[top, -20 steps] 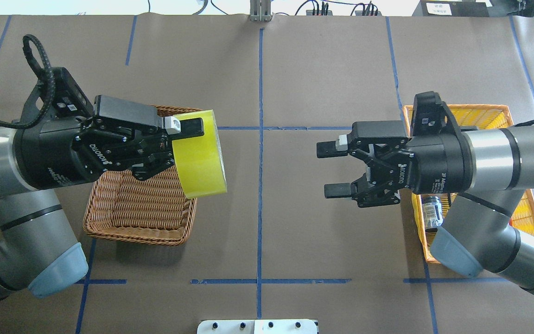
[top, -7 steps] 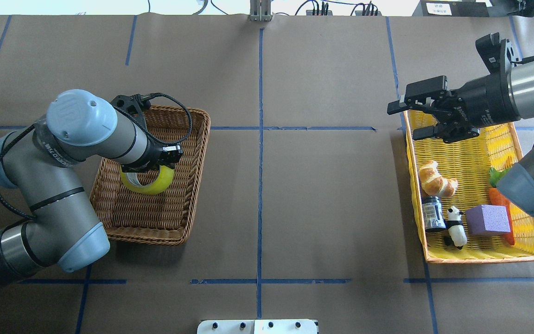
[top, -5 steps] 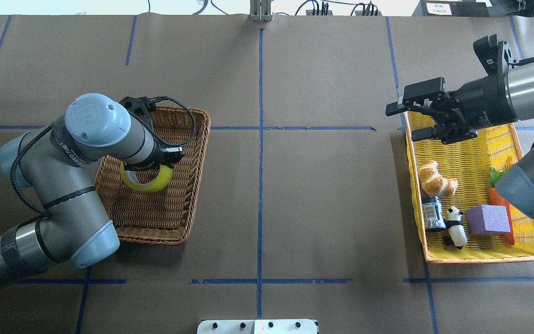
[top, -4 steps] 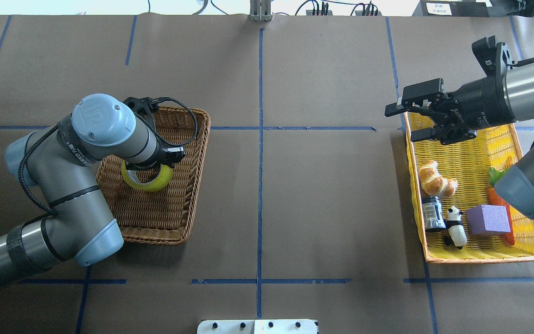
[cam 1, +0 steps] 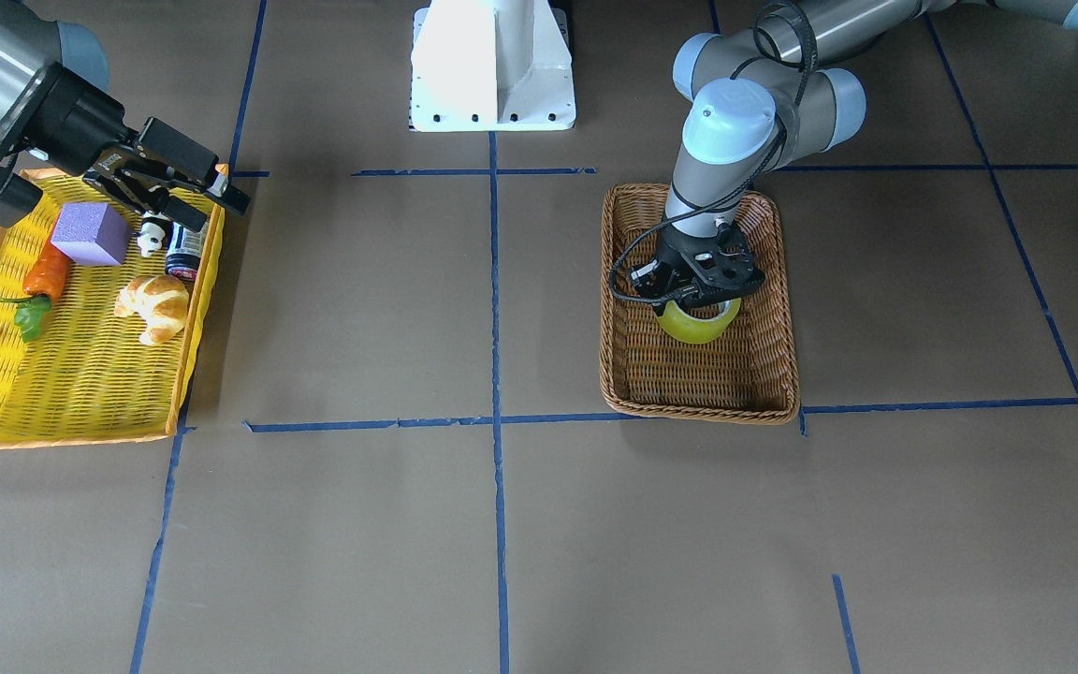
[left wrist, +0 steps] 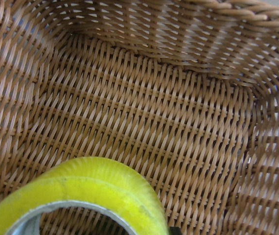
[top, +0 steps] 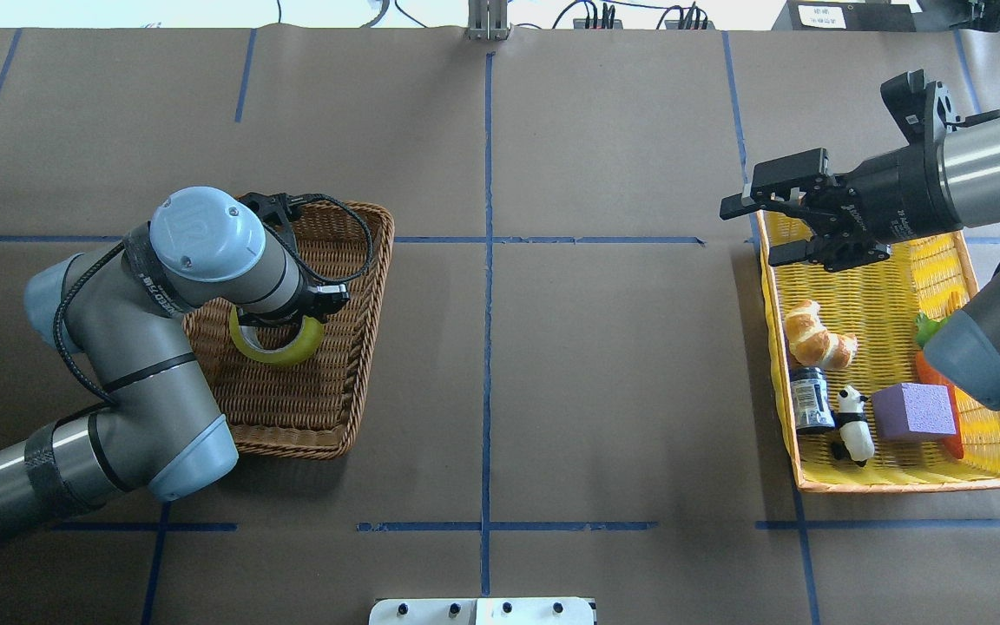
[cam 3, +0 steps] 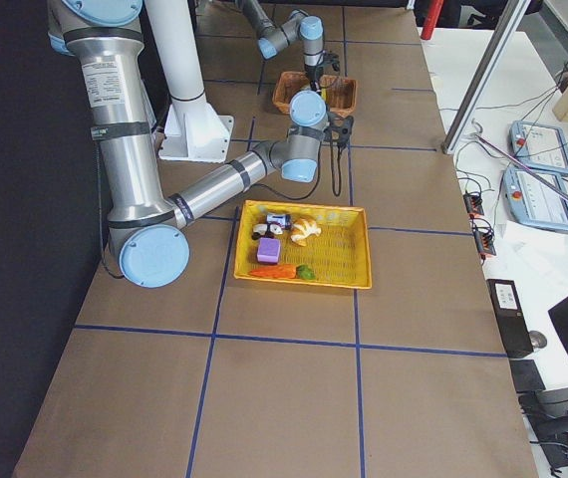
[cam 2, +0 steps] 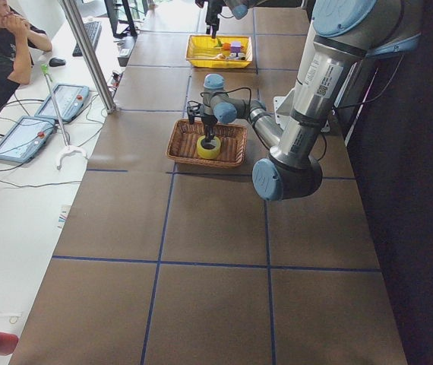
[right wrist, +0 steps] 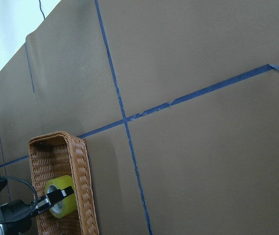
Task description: Move tape to another basket
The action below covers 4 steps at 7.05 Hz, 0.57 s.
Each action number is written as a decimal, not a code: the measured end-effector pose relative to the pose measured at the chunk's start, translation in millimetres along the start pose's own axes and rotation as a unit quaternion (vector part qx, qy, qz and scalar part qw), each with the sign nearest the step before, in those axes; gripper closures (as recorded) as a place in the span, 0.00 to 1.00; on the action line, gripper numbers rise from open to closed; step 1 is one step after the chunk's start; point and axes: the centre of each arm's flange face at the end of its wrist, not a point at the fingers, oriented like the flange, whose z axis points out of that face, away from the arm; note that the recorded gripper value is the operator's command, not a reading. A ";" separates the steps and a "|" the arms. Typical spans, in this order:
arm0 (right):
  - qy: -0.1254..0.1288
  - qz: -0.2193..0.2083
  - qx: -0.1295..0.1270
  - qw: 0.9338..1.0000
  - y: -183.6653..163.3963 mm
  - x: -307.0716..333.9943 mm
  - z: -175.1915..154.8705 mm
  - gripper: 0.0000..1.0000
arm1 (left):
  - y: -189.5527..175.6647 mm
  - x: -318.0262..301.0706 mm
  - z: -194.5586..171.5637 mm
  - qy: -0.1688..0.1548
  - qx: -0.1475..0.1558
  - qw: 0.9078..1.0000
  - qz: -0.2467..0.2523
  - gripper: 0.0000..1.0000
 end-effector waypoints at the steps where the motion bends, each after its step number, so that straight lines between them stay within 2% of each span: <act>1: 0.000 0.000 0.000 1.000 -0.3 0.2 -0.2 0.00 | -2.6 -0.9 -3.9 -0.001 0.002 1.000 0.018 0.12; 2: 0.000 0.001 0.002 1.000 -1.4 0.9 -1.2 0.00 | -11.8 -4.2 -20.6 -0.003 0.008 0.999 0.036 0.01; 4: 0.015 -0.003 0.015 1.000 -14.5 10.8 -11.0 0.00 | -39.2 -19.5 -107.7 0.009 0.039 0.996 0.083 0.00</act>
